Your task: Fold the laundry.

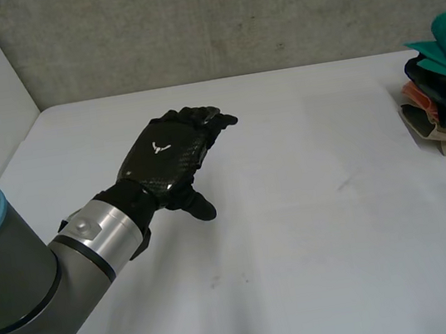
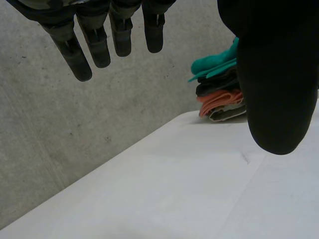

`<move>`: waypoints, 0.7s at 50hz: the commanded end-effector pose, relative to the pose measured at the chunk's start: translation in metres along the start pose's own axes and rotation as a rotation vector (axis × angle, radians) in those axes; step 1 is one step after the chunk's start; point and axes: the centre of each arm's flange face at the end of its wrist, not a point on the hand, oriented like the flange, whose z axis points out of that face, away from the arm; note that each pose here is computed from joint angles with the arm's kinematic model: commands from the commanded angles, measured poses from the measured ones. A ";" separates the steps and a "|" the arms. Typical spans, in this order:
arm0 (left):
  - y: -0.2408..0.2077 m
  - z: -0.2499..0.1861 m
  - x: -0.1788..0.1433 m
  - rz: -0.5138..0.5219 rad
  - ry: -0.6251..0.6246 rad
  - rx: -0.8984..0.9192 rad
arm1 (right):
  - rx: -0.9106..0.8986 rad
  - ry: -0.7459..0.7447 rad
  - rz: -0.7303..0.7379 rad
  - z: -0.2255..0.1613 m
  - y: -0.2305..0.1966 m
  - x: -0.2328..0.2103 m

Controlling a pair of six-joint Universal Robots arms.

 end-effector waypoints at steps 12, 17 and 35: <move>-0.019 -0.007 0.009 -0.015 0.031 0.054 | -0.069 0.083 -0.024 0.009 -0.009 0.011; -0.020 -0.009 0.013 -0.027 0.057 0.056 | -0.117 0.166 -0.036 0.006 -0.006 0.017; -0.034 -0.017 0.025 -0.017 0.173 0.100 | -0.133 0.210 -0.033 -0.009 -0.041 0.019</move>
